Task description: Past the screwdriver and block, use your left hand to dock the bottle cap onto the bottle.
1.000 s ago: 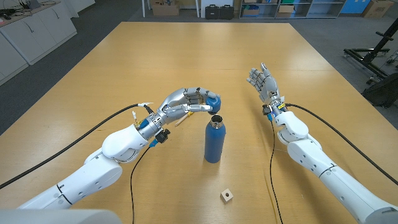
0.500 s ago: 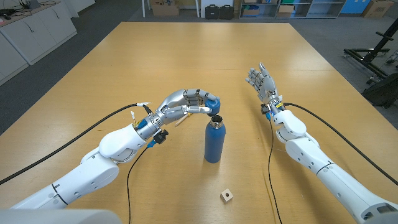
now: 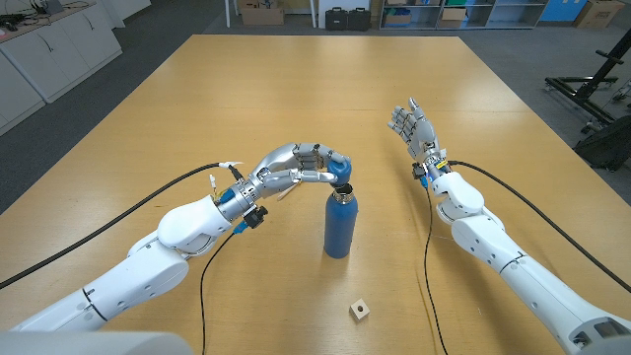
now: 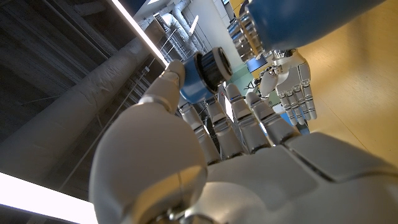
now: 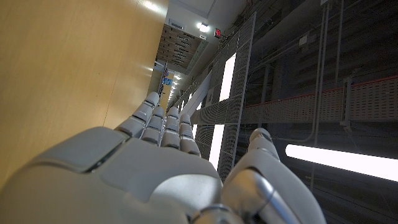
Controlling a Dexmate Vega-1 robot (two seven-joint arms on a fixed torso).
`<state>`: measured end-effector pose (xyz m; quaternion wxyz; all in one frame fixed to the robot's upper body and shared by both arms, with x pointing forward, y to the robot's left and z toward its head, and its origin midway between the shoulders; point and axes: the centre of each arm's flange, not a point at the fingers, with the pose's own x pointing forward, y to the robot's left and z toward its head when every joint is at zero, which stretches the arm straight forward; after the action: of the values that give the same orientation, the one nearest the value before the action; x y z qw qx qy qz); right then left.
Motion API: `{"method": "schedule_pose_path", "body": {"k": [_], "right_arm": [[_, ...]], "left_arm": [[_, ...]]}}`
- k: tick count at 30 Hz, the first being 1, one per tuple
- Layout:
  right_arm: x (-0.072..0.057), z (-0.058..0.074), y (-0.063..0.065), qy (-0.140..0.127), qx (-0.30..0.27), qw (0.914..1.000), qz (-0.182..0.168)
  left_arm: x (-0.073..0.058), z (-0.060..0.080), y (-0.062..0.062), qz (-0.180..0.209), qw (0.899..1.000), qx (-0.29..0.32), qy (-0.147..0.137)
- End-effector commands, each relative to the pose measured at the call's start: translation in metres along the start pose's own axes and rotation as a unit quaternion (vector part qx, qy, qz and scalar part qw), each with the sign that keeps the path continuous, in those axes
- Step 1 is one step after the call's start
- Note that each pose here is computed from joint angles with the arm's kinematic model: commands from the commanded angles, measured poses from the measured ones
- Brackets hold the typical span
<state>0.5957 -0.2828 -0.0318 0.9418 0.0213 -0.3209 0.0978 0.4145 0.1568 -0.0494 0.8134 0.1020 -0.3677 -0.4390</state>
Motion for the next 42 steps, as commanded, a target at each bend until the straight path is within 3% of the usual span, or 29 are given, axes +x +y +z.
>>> {"method": "schedule_pose_path", "body": {"k": [1, 12, 18, 29, 42], "right_arm": [[-0.008, 0.001, -0.003, -0.001, -0.005, 1.0000, -0.003], [-0.026, 0.004, -0.018, -0.016, -0.004, 0.9997, -0.016], [-0.034, 0.002, -0.025, -0.021, -0.003, 0.9995, -0.023], [-0.031, -0.006, -0.022, -0.025, 0.002, 0.9995, -0.019], [-0.026, -0.003, -0.016, -0.027, -0.001, 0.9996, -0.012]], "left_arm": [[0.003, -0.004, 0.003, 0.000, 1.000, 0.000, 0.006], [0.008, -0.001, 0.002, -0.006, 1.000, 0.008, 0.024], [0.017, 0.000, -0.003, -0.020, 0.999, 0.007, 0.024], [0.029, 0.000, -0.005, -0.031, 0.999, 0.001, 0.021], [0.020, 0.000, -0.004, -0.022, 0.999, 0.000, 0.029]]}}
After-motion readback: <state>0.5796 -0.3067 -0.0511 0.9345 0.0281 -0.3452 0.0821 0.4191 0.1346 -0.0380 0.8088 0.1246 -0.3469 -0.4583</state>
